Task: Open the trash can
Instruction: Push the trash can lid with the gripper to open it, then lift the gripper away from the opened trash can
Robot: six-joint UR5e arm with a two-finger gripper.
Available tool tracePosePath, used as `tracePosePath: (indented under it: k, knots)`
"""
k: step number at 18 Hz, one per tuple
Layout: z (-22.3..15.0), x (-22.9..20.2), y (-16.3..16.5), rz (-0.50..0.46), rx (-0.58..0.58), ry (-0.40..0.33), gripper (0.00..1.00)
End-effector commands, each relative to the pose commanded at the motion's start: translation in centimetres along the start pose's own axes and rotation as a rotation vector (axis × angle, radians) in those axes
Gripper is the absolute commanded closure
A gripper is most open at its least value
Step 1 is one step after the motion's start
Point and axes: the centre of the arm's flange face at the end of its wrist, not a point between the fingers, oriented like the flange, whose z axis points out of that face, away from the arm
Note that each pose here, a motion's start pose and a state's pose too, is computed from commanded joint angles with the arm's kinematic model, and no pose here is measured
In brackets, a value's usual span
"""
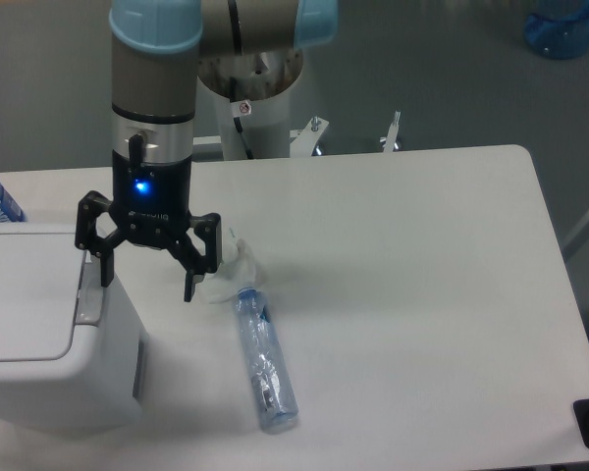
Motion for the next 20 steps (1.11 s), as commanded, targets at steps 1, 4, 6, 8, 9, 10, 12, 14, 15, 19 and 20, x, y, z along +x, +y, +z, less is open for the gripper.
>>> tracePosePath:
  k: [1, 4, 6, 8, 9, 10, 12, 14, 15, 19, 20]
  knots:
    - [0.1, 0.0, 0.0, 0.000, -0.001, 0.000, 0.00]
    - [0.7, 0.4, 0.0, 0.005, -0.009, 0.007, 0.00]
    - [0.9, 0.5, 0.0, 0.006, -0.012, 0.009, 0.00]
    - [0.9, 0.5, 0.1, 0.006, -0.012, 0.009, 0.00]
    - [0.9, 0.6, 0.0, 0.007, -0.012, 0.010, 0.00]
    - [0.9, 0.6, 0.0, 0.007, -0.013, 0.008, 0.00]
    - [1.0, 0.5, 0.1, 0.007, -0.014, 0.009, 0.00]
    - [1.0, 0.6, 0.1, 0.007, -0.014, 0.010, 0.00]
    - [1.0, 0.5, 0.1, 0.007, -0.014, 0.009, 0.00]
    - [-0.5, 0.4, -1.1, 0.014, 0.018, -0.006, 0.00]
    - [-1.3, 0.5, -1.7, 0.026, 0.036, -0.012, 0.00]
